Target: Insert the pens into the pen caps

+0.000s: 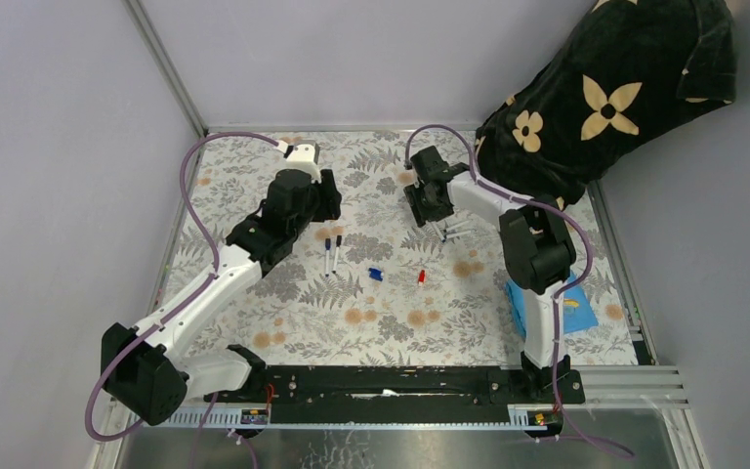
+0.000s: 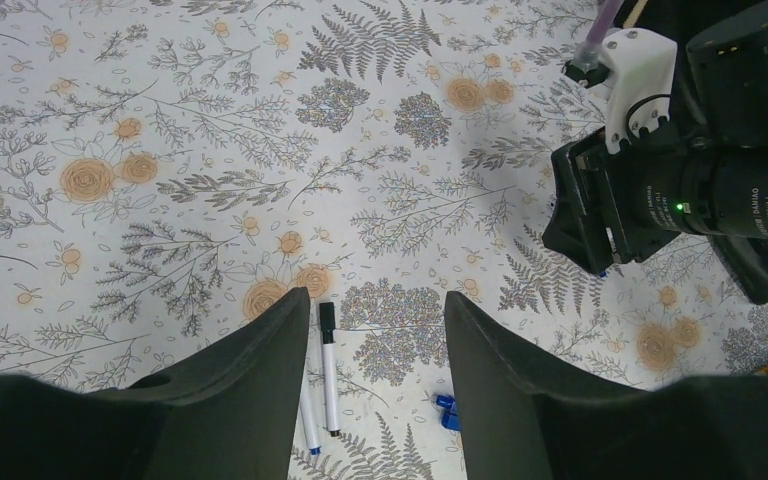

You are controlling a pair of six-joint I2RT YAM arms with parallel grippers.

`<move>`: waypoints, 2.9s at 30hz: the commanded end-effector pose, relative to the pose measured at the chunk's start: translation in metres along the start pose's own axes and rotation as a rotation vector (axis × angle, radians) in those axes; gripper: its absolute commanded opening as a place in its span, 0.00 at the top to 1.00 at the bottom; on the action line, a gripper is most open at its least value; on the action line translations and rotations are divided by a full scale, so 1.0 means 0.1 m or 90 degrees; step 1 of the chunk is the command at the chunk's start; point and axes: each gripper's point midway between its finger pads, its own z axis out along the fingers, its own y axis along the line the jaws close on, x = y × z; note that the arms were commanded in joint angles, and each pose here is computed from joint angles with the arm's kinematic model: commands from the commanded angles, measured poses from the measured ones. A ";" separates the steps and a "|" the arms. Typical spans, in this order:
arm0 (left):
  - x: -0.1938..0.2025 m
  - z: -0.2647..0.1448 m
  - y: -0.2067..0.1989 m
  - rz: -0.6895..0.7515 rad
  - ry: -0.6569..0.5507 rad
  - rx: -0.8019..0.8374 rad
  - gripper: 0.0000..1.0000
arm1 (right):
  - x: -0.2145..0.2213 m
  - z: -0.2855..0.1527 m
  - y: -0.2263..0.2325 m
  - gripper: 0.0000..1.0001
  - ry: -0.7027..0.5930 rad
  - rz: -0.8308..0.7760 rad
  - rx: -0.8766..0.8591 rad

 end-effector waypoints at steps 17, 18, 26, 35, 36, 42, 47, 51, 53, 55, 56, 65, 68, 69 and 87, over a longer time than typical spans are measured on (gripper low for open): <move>-0.05 0.01 0.01 0.006 -0.016 0.005 0.41 | 0.05 0.17 -0.19 0.56 0.053 -0.019 -0.010; -0.05 0.01 0.01 0.007 -0.016 0.004 0.42 | 0.06 0.19 -0.19 0.57 0.056 -0.019 -0.011; -0.06 0.01 -0.01 0.007 -0.016 0.008 0.42 | 0.21 0.21 -0.18 0.79 0.094 -0.017 -0.021; -0.06 -0.01 -0.14 0.004 -0.022 0.057 0.41 | -0.03 -0.06 0.08 0.95 0.016 0.059 -0.100; -0.07 -0.03 -0.19 0.004 -0.025 0.078 0.41 | -0.08 -0.16 0.11 0.96 -0.005 0.067 -0.112; -0.11 -0.16 -0.52 -0.001 -0.041 0.206 0.38 | -0.57 -0.90 0.39 0.97 -0.199 0.134 -0.232; -0.15 -0.27 -0.70 -0.014 -0.051 0.286 0.33 | -0.88 -1.60 0.71 0.97 -0.366 0.238 -0.410; -0.17 -0.34 -0.84 -0.020 -0.057 0.348 0.28 | -1.00 -2.11 0.82 0.98 -0.489 0.332 -0.536; -0.18 -0.38 -0.89 -0.024 -0.058 0.372 0.26 | -1.01 -2.26 0.85 0.98 -0.527 0.353 -0.564; -0.17 -0.40 -0.93 -0.028 -0.057 0.390 0.25 | -0.99 -2.41 0.94 0.98 -0.554 0.349 -0.584; -0.17 -0.40 -0.93 -0.030 -0.056 0.396 0.24 | -0.99 -2.48 0.99 0.99 -0.565 0.345 -0.591; -0.15 -0.38 -0.97 -0.035 -0.043 0.419 0.26 | -0.97 -2.87 1.22 0.99 -0.627 0.317 -0.636; -0.15 -0.38 -0.97 -0.035 -0.041 0.418 0.29 | -0.95 -2.94 1.29 0.99 -0.629 0.299 -0.650; -0.14 -0.38 -0.97 -0.034 -0.041 0.418 0.30 | -0.95 -2.96 1.32 0.99 -0.628 0.293 -0.657; -0.17 -0.43 -0.99 -0.033 -0.049 0.432 0.60 | -0.84 -3.04 1.68 0.99 -0.603 0.225 -0.700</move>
